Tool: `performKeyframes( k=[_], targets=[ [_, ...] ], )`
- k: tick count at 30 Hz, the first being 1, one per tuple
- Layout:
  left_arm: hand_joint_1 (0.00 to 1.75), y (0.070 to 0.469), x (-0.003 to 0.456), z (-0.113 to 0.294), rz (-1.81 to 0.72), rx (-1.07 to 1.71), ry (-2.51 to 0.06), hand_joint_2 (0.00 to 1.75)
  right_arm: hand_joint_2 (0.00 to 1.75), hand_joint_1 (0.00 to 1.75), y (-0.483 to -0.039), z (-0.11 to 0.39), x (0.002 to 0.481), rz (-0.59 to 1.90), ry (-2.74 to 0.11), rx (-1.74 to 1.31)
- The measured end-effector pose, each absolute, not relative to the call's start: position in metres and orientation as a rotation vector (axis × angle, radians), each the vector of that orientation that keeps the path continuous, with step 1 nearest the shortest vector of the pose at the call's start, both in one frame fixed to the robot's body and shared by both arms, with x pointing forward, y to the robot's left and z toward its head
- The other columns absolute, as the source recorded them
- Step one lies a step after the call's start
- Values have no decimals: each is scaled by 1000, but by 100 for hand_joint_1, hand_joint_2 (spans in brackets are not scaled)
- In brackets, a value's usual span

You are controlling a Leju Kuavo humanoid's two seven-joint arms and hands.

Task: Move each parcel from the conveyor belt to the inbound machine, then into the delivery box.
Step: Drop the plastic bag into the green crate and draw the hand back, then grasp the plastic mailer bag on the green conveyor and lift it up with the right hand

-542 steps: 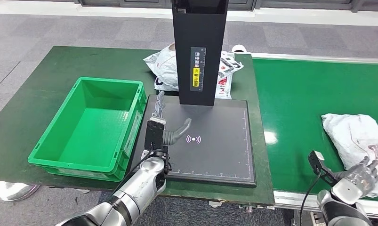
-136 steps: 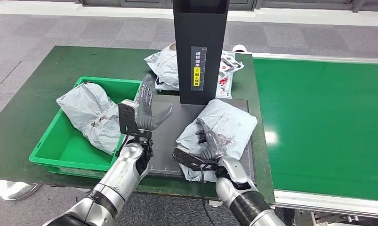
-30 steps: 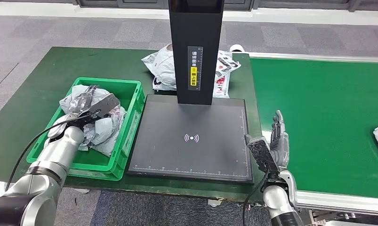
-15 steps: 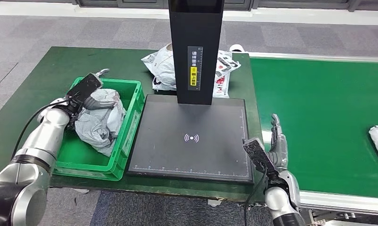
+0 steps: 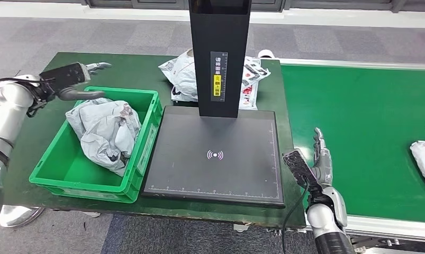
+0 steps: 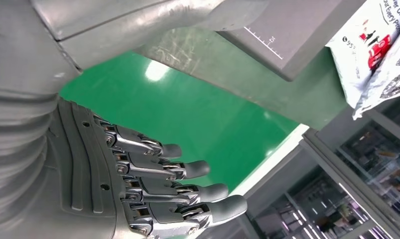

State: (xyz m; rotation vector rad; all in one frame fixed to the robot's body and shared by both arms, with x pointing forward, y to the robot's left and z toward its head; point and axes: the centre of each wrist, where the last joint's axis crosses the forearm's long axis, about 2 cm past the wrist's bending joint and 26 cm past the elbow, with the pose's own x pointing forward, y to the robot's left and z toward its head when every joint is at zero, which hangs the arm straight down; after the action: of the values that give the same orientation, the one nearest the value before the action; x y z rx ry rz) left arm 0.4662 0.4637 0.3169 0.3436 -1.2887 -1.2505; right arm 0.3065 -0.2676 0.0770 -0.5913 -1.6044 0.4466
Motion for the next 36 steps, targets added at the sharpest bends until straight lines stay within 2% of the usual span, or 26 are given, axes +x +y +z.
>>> performKeyframes(
  k=[6,26,30,36],
  targets=[
    [0,486,462,341,-1273,330,-1233,0,175,0,-271,72,306,464,-1589,-585],
    [0,500,459,344,-1274,354,-1185,0,175,0,-273,67,307,476,-1569,-582],
    [0,500,459,344,-1275,354,-1184,175,175,0,-273,67,307,477,-1569,-582],
    [0,506,457,355,-1331,398,-1106,175,175,0,-274,69,310,484,-1574,-594]
  ],
)
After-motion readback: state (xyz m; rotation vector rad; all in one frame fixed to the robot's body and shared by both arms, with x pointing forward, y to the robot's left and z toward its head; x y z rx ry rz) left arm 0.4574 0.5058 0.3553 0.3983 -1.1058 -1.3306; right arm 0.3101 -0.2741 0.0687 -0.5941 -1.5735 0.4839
